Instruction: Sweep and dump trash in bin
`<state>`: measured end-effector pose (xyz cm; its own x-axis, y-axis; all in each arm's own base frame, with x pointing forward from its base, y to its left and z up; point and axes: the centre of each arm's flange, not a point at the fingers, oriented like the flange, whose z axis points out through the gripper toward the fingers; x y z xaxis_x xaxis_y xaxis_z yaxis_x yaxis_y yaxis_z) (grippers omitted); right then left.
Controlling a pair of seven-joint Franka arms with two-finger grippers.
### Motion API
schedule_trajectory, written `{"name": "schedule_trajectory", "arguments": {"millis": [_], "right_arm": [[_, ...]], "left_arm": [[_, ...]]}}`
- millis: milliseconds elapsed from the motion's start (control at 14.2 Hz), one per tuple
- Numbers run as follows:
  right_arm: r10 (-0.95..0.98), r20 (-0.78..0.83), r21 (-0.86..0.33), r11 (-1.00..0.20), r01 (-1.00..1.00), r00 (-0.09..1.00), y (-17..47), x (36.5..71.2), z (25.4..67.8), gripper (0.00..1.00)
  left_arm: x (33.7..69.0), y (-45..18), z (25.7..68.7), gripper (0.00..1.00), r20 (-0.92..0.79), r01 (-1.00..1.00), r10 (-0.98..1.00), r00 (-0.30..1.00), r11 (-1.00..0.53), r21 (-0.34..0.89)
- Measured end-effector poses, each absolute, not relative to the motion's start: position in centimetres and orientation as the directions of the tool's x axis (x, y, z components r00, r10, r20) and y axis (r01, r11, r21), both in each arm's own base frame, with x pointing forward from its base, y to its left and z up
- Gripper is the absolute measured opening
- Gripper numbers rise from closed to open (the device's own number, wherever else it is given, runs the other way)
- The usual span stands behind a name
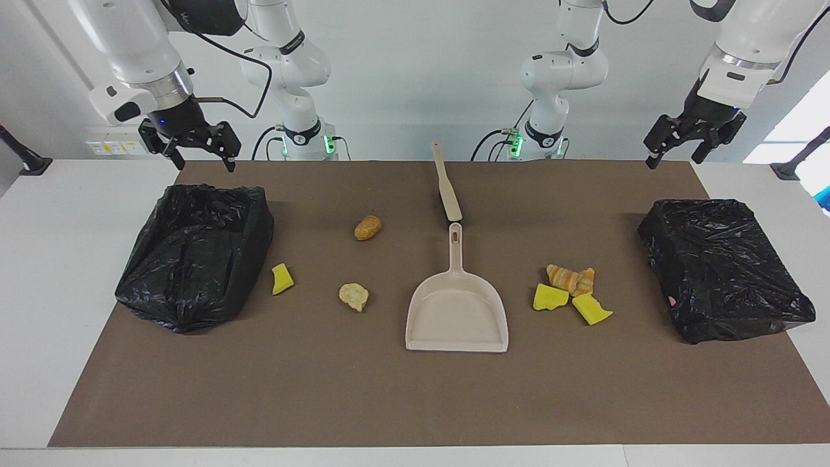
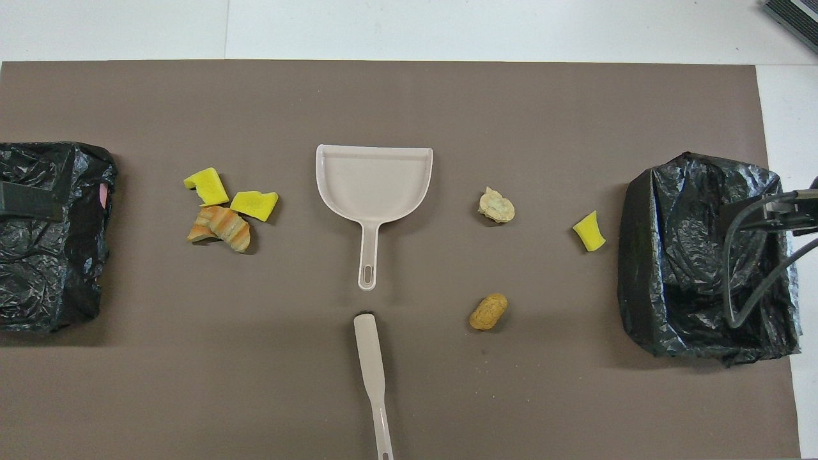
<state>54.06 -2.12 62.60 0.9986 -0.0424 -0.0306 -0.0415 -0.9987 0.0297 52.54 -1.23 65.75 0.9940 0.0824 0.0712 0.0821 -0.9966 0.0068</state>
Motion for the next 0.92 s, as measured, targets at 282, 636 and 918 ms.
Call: {"name": "schedule_trajectory", "arguments": {"millis": [282,636,918], "right_arm": [[-0.037,-0.020,0.029,-0.999,-0.036,0.999,-1.8,54.3,62.7,1.00],[-0.031,-0.020,0.029,-0.999,-0.030,0.999,-1.5,54.3,62.7,1.00],[-0.031,-0.020,0.029,-0.999,-0.030,0.999,-1.5,54.3,62.7,1.00]], "left_arm": [[52.2,-1.6,65.7,1.00,0.051,0.077,0.077,0.996,-0.997,0.004],[52.1,-1.7,65.7,1.00,0.048,0.074,0.074,0.996,-0.997,0.004],[51.1,-2.4,64.8,1.00,0.022,0.061,0.061,0.998,-0.998,-0.001]]}}
